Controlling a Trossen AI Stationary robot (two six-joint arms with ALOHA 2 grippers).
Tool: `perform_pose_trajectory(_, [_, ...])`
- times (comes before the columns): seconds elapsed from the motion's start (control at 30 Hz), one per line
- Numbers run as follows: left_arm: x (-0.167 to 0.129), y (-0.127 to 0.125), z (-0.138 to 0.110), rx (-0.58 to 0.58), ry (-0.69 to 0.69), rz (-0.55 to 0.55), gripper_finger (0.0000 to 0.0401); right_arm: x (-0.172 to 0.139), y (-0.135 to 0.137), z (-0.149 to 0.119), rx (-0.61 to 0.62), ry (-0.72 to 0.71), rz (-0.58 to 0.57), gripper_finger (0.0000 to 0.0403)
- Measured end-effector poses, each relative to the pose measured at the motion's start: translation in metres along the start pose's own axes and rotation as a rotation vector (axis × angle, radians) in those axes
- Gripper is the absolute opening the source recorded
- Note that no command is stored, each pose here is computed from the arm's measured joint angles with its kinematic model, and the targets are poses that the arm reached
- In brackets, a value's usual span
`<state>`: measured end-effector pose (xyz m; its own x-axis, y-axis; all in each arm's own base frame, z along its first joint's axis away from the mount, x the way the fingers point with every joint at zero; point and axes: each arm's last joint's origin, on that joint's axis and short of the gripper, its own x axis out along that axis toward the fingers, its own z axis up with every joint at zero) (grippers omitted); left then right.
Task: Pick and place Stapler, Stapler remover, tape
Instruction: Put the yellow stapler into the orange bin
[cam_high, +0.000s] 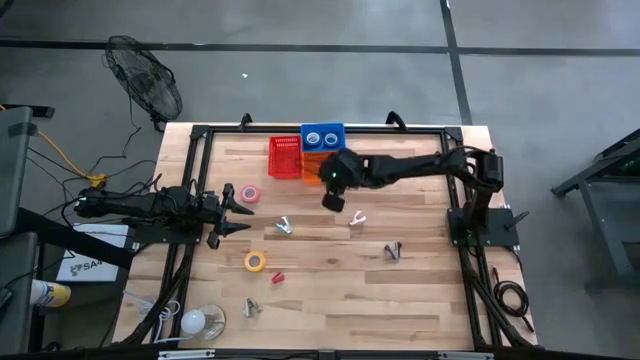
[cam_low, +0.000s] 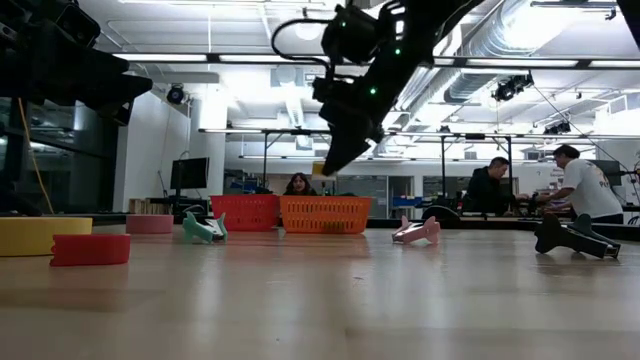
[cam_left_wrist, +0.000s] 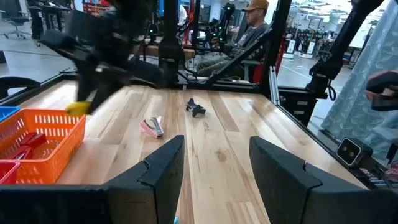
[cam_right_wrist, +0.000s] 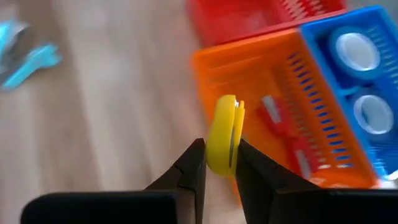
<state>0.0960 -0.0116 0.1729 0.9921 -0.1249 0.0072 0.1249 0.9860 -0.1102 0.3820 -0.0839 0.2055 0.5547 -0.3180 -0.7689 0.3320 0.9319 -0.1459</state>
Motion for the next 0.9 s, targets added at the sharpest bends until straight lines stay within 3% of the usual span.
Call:
perform_pose_trajectory(0.23, [0.0, 0.0, 0.0, 0.0, 0.0, 0.0, 0.0179, 0.007, -0.039, 0.006, 0.046, -0.063, 0.071, 0.0059])
perform_pose_trajectory(0.43, [0.0, 0.0, 0.0, 0.0, 0.0, 0.0, 0.0179, 0.012, -0.059, 0.006, 0.09, -0.089, 0.051, 0.0064])
perform_pose_trajectory(0.9, [0.0, 0.0, 0.0, 0.0, 0.0, -0.001, 0.0179, 0.041, -0.06, -0.006, 0.098, -0.036, 0.094, 0.0076])
